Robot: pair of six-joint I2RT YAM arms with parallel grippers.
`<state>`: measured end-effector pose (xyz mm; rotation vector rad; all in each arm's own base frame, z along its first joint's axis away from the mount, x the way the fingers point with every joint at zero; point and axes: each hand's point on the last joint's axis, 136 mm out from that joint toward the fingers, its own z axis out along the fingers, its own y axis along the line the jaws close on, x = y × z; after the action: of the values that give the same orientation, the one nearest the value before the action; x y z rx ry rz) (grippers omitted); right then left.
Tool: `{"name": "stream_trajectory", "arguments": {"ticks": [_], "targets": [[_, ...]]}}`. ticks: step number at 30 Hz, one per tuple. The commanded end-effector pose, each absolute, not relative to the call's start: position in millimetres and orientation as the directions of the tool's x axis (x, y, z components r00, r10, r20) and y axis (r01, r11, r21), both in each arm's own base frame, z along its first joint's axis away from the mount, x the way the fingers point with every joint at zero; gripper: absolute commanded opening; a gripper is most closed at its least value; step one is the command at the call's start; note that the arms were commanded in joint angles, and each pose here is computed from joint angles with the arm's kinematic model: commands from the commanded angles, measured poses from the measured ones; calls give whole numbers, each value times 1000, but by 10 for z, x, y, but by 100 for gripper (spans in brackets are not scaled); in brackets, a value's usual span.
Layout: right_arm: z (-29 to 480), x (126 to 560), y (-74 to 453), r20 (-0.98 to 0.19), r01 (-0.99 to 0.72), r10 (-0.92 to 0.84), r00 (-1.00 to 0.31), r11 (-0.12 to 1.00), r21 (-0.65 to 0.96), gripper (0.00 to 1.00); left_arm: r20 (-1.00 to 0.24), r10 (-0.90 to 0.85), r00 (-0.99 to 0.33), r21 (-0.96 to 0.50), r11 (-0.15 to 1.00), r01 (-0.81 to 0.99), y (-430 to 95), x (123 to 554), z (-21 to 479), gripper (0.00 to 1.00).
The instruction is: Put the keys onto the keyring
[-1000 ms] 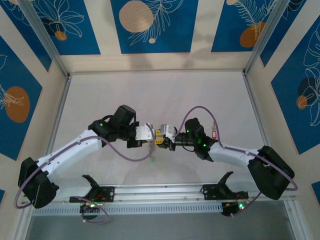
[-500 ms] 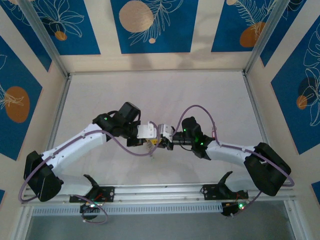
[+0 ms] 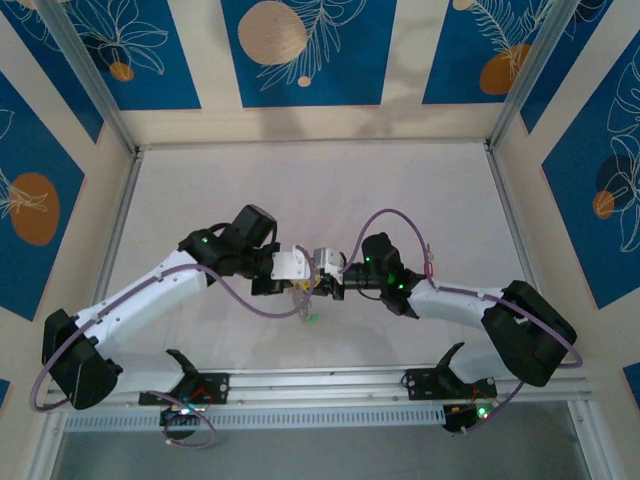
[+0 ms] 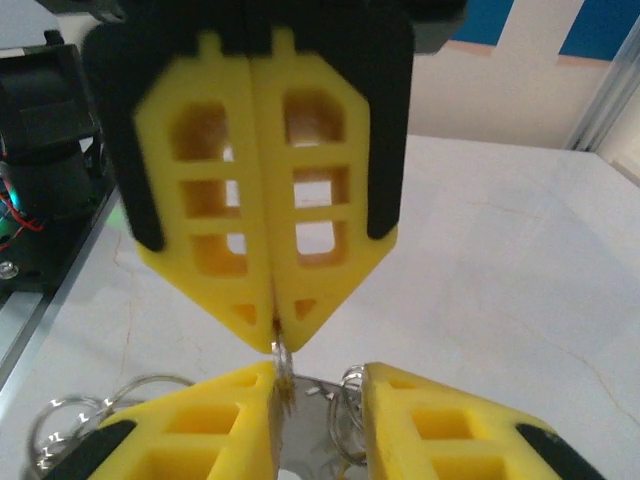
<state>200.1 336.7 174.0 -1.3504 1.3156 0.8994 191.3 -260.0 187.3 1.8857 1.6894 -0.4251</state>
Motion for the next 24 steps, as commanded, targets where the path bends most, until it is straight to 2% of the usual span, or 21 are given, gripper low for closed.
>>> {"name": "stream_trajectory", "arguments": {"ticks": [1,3,7,9,10,12,13,24], "targets": [[1708,1994,3393,-965,-986,-238,105,99,-132,25,-663,701,263,249,-124,960,-2753,1775,2100,0],[1696,1984,3384,-967,-987,-236,101,100,-127,21,-667,695,270,258,-124,958,-2749,1769,2108,0],[1739,1921,3387,-972,-989,-210,109,73,-127,1,-677,683,274,264,-123,957,-2766,1764,2129,0],[1789,1886,3385,-974,-990,-191,119,58,-132,0,-677,686,267,266,-111,958,-2770,1787,2125,0],[1815,1868,3382,-976,-989,-178,124,54,-136,0,-677,688,262,265,-104,959,-2770,1796,2114,5],[1866,1855,3358,-980,-987,-144,139,66,-150,0,-677,693,248,271,-79,959,-2756,1827,2100,26],[1889,1849,3342,-981,-986,-128,144,71,-154,0,-675,695,248,279,-71,958,-2742,1836,2093,29],[1997,1760,3231,-986,-984,-46,163,71,-166,0,-733,628,262,309,-35,950,-2749,1781,2062,27]]}}
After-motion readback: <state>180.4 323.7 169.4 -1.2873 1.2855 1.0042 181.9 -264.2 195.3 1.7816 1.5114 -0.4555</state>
